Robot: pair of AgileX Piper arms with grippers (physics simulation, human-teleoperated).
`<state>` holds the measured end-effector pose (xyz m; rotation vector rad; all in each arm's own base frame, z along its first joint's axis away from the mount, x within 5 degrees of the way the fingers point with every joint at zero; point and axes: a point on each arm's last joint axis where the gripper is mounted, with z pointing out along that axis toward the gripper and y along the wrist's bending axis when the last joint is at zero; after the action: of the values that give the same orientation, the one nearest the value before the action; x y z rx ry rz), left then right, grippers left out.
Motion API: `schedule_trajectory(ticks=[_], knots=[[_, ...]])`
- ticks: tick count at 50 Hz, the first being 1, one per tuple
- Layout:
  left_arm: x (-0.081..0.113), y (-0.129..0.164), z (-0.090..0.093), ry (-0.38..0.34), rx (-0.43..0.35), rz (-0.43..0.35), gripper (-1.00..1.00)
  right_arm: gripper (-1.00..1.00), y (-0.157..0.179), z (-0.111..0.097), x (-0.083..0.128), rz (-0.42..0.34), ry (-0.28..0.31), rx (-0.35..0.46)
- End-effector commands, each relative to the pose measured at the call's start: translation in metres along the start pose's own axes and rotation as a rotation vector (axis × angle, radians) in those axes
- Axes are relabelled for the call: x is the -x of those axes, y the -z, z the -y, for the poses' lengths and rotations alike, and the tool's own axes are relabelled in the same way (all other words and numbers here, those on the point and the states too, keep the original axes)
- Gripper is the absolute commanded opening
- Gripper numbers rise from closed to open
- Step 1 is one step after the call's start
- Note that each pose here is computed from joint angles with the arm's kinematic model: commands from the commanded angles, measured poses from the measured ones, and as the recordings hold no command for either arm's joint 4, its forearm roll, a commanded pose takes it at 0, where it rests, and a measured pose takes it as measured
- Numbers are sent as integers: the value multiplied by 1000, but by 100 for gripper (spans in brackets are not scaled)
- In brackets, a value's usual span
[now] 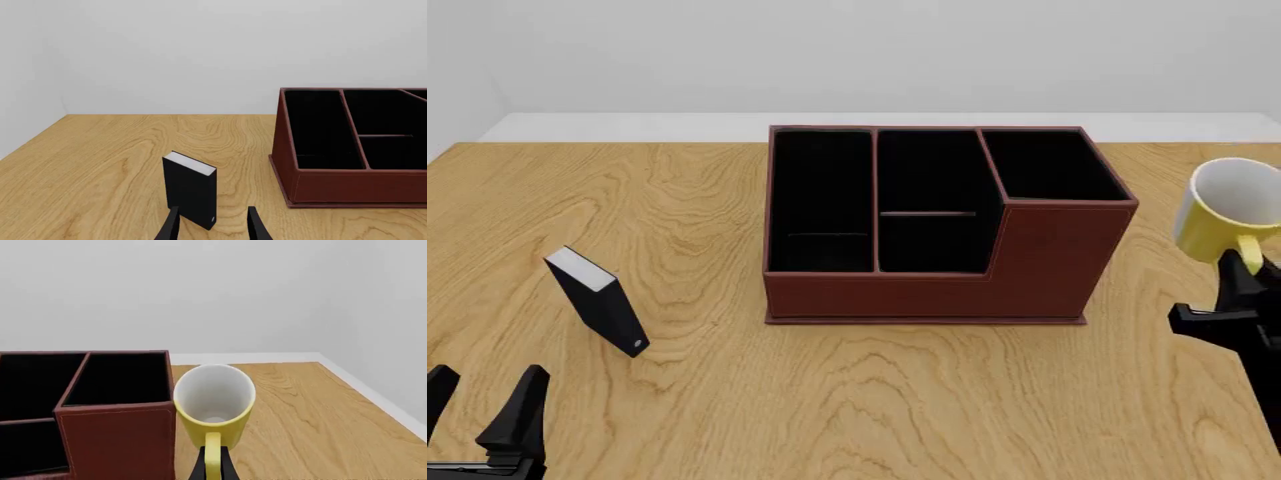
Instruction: Pick up the yellow and white mug and place it to the right of the caddy.
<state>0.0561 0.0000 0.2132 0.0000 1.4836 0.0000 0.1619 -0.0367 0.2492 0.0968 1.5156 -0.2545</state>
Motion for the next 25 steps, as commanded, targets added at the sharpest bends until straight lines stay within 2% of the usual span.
schedule_trajectory(ticks=[1,25], knots=[[0,0,0,0,0,0,100,-100,-4,0,-4,-4,-11,-4],[0,0,0,0,0,0,100,-100,-18,-1,-29,-44,-20,-8]])
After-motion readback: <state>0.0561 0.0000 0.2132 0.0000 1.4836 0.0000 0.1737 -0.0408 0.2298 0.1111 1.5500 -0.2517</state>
